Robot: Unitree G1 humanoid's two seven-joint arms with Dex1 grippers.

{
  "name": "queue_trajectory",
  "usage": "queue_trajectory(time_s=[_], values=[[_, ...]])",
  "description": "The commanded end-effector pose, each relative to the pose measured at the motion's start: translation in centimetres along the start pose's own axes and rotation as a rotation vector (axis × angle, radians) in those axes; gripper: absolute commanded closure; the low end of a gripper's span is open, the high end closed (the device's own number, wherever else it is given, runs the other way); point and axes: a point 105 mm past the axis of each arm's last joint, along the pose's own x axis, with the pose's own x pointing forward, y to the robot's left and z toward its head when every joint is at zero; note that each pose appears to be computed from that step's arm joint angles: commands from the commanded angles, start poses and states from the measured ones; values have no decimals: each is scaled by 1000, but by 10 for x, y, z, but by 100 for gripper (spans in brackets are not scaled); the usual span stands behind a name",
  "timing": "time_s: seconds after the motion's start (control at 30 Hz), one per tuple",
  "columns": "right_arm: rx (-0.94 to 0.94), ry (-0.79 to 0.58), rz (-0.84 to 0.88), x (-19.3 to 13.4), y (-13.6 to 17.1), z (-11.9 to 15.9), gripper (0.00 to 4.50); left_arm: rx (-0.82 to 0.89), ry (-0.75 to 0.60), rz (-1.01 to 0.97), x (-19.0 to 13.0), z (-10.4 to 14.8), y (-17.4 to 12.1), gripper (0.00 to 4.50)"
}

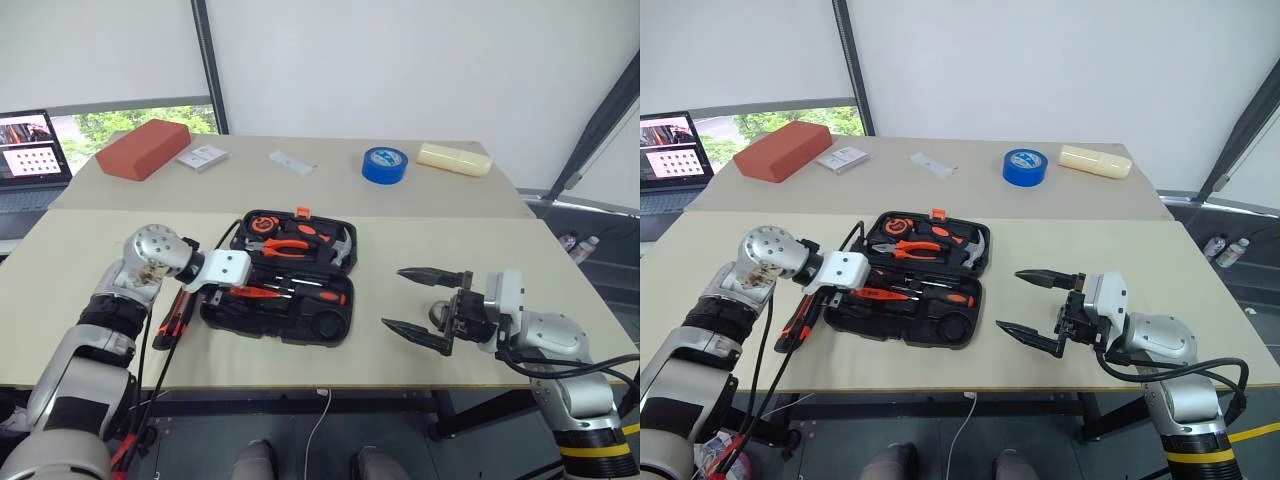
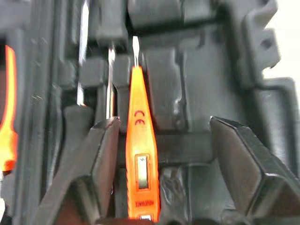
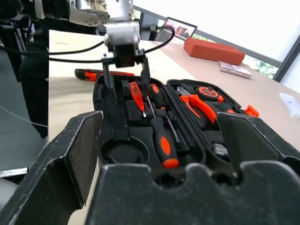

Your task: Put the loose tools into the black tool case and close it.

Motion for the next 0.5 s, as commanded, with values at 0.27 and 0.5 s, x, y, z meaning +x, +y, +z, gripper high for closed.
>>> queue_trajectory(time_s=[0.27,0.5], values=[[-29,-13,-9,-2,1,4,0,-160,-302,271,-2,18,23,328],[-23,-14,-18,-1,3,3,0,-237,-285,286,23,7,10,446]])
